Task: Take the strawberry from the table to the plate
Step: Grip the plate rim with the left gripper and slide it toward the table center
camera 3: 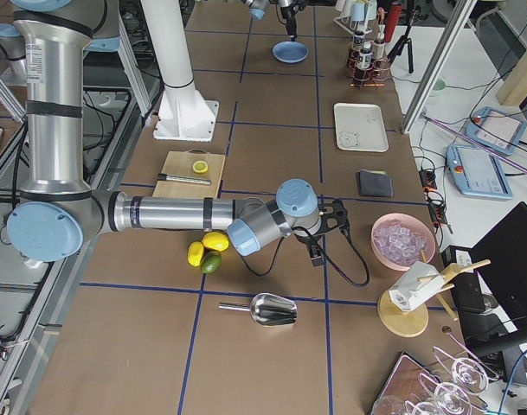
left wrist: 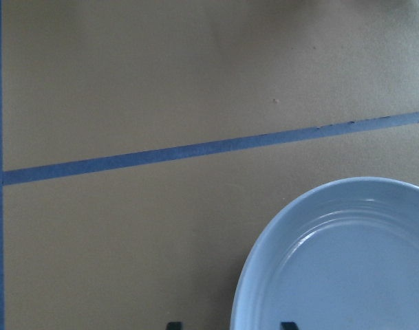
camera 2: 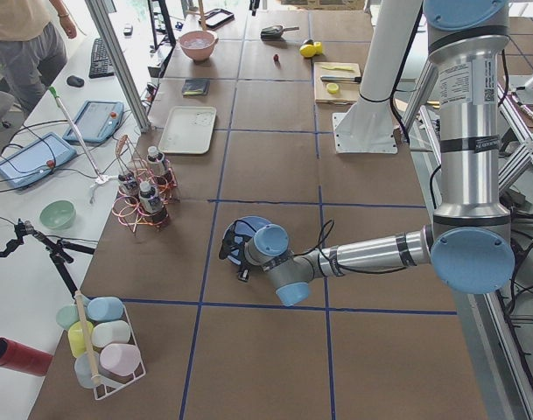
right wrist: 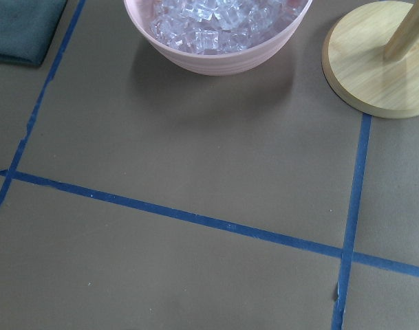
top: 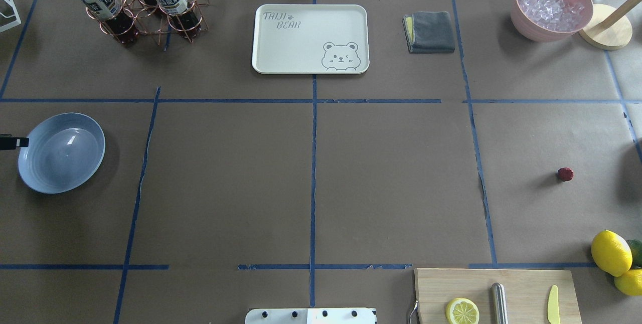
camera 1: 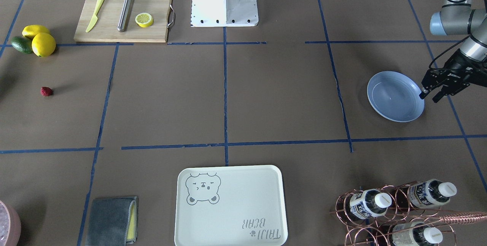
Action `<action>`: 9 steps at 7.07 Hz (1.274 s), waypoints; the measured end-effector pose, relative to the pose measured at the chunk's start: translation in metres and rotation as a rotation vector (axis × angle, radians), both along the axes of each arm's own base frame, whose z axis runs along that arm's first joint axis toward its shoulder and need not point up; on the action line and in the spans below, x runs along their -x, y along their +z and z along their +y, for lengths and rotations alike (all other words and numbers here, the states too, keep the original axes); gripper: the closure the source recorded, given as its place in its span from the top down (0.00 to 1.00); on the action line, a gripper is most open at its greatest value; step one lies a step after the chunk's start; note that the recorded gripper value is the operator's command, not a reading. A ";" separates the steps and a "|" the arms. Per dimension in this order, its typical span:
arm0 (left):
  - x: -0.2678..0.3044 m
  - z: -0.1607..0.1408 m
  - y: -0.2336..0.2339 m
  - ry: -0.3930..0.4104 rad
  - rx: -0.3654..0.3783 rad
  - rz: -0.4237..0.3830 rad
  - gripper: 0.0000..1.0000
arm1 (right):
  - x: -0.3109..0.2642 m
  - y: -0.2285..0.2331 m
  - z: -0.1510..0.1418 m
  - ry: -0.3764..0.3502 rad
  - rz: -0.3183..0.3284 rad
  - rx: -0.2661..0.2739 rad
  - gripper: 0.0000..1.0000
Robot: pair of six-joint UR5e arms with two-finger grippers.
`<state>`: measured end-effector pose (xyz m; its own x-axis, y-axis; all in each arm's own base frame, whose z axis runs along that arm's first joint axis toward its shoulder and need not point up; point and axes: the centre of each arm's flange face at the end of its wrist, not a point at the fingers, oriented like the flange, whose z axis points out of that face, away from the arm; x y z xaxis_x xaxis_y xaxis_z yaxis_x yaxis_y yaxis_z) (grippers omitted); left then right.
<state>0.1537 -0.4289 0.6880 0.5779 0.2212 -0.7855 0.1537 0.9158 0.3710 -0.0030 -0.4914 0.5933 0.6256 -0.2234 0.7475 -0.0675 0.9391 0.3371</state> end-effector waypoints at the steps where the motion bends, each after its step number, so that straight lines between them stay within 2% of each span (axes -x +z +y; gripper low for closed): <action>1: -0.007 0.002 0.003 0.004 -0.002 -0.012 0.54 | 0.000 0.000 0.000 0.000 0.000 0.001 1.00; 3: -0.021 0.006 0.003 0.023 -0.009 -0.019 0.00 | 0.000 0.002 0.000 0.001 0.001 0.004 1.00; 6: -0.026 0.006 -0.010 0.033 -0.033 0.001 0.00 | 0.000 0.001 -0.001 0.001 -0.001 0.001 1.00; 7: -0.030 0.002 -0.035 0.038 -0.051 0.026 0.00 | 0.000 -0.001 -0.001 0.001 -0.003 0.000 1.00; 9: -0.056 -0.022 -0.140 0.044 -0.027 0.080 0.00 | 0.000 -0.003 0.000 0.000 -0.005 -0.003 1.00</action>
